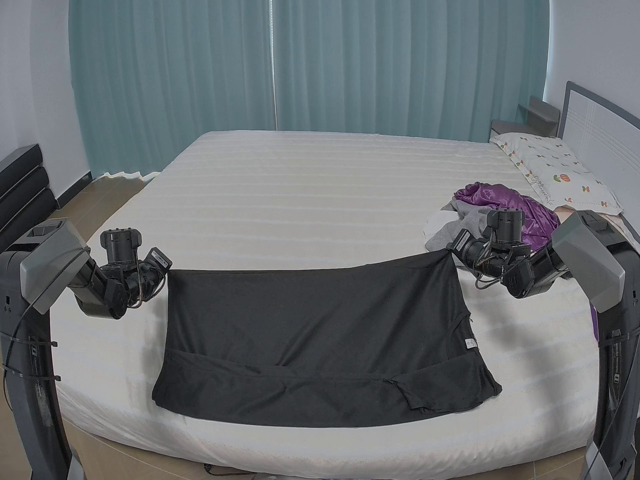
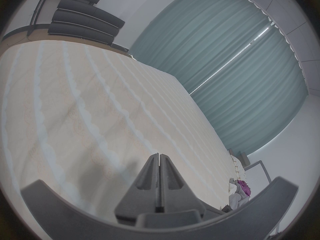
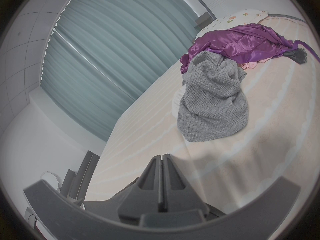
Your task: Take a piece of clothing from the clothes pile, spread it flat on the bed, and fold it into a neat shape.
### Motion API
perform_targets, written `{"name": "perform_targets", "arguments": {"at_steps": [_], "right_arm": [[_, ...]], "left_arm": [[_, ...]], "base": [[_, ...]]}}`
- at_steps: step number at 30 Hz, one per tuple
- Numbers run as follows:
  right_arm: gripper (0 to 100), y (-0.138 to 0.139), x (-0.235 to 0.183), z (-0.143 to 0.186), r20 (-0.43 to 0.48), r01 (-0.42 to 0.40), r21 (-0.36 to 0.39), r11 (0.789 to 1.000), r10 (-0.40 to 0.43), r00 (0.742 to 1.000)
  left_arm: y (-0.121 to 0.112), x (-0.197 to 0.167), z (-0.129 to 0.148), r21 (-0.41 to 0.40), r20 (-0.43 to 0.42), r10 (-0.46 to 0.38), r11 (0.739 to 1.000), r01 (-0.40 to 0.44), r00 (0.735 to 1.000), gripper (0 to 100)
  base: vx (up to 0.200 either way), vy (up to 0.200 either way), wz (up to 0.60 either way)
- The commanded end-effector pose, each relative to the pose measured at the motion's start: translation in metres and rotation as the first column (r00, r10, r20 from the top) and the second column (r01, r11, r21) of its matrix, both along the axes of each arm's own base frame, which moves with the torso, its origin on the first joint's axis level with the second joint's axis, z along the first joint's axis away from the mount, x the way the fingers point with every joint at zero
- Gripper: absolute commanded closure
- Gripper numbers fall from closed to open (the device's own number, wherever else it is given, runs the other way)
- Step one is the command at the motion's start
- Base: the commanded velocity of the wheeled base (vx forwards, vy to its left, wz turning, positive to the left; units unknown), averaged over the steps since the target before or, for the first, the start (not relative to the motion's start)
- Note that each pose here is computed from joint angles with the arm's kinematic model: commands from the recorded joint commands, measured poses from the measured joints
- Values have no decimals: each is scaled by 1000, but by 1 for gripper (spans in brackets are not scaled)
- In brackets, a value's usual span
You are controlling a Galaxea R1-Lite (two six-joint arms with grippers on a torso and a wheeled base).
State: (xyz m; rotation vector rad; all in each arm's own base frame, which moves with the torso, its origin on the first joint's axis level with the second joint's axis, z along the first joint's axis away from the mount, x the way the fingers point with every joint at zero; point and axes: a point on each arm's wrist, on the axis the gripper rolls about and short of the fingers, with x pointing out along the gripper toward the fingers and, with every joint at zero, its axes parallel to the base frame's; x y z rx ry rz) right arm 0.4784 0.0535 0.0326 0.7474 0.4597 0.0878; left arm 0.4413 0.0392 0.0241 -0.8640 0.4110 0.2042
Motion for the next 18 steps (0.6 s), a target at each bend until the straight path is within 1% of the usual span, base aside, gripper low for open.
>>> {"name": "perform_targets", "arguments": {"at_steps": [1,5,10,11,13,15,18], "right_arm": [[100,-2,-1,0,-4,2,2,1000,-2,1000],[100,-2,-1,-1,-10,-3,3,1000,3,1000],[100,-3,-3,2,-2,-1,4,1000,1,1000],[100,-3,-4,11,12,-6,9,1000,6,1000],[100,-6,-6,14,13,-8,14,1000,8,1000],[100,-8,-11,18,6,-27,26,999,26,1000],[100,-9,-15,14,-14,-27,24,999,27,1000]], "left_arm": [[3,-1,6,0,12,8,1000,-8,1000,100],[4,-2,9,1,18,11,1000,-11,1000,100],[2,-7,8,-1,4,5,1000,-5,1000,100],[0,-7,7,2,1,-1,1000,1,1000,100],[-1,-7,6,1,-1,-2,1000,2,1000,100],[0,-7,7,0,2,0,1000,0,1000,100],[0,-7,9,1,6,0,1000,0,1000,100]], "base": [[0,0,0],[0,0,0],[0,0,0],[0,0,0],[0,0,0],[0,0,0],[0,0,0]]}}
